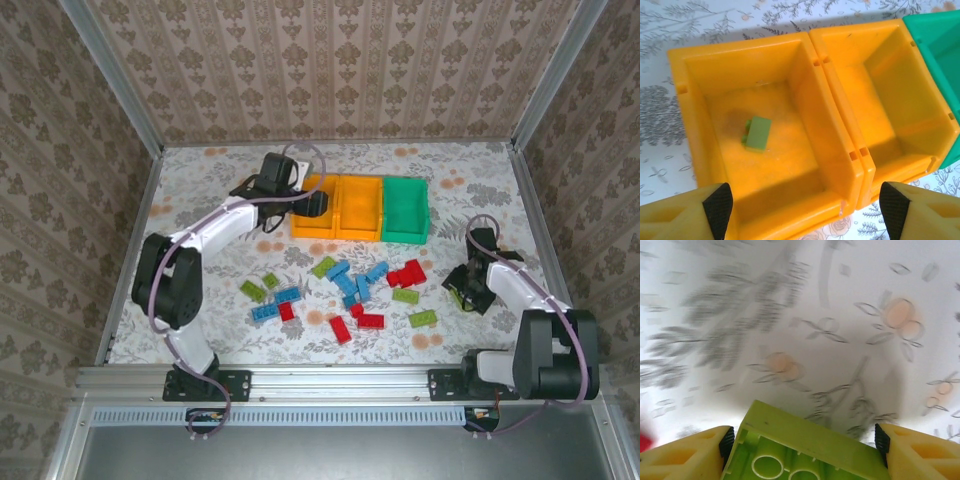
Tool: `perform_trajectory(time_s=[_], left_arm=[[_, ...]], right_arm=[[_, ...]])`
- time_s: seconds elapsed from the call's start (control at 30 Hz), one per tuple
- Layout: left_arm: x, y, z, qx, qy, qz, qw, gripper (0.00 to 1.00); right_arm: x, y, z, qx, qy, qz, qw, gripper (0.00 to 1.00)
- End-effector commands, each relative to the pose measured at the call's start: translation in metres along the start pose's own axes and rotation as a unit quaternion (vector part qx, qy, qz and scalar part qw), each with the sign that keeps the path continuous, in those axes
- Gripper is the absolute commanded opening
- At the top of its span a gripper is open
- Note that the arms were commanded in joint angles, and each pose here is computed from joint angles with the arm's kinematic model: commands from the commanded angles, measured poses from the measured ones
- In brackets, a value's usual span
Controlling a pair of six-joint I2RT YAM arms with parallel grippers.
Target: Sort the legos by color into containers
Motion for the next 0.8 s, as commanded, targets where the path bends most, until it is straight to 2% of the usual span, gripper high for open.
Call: perform_trajectory(time_s=[0.0, 0.1, 0.2, 0.33, 0.5, 0.77], left_arm=[[-0.008, 0.017, 0.018, 0.055, -0.016, 0.019, 0.998, 0.91], [-0.029, 0.039, 0.032, 0.101, -0.015, 0.070, 0.992, 1.00], [-0.059, 0.070, 0.047, 0.151, -0.001, 0.139, 0.979, 1.00], [-0.103, 0.093, 0.066, 0.212, 0.040, 0.195, 0.957, 1.00], [-0.147, 0.097, 0.091, 0.247, 0.065, 0.245, 0.935, 1.00], [-0.195, 0.083, 0.122, 0.242, 0.057, 0.316, 0.916, 1.00]], right_arm=[[0.015, 0.046, 0.043, 0.099, -0.053, 0.041, 0.993, 0.62], [0.015, 0.095, 0.072, 0.188, -0.073, 0.095, 0.975, 0.62], [0.009, 0.150, 0.099, 0.250, -0.089, 0.164, 0.950, 0.62], [-0.013, 0.220, 0.108, 0.295, -0.069, 0.245, 0.921, 0.62], [-0.035, 0.294, 0.110, 0.330, -0.041, 0.291, 0.897, 0.62], [-0.042, 0.361, 0.079, 0.330, 0.014, 0.264, 0.906, 0.63]])
Point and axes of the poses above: each hand's point on the last joint's axis, 136 mm out from that joint toward the fingers, its own z axis back along the fingers, its own y axis along the line the jaws close on, x = y × z, the point moved 6 cm from there along z, back along the fingers, and after that the axes turned 4 degrees about -z, right-handed, at the moved point
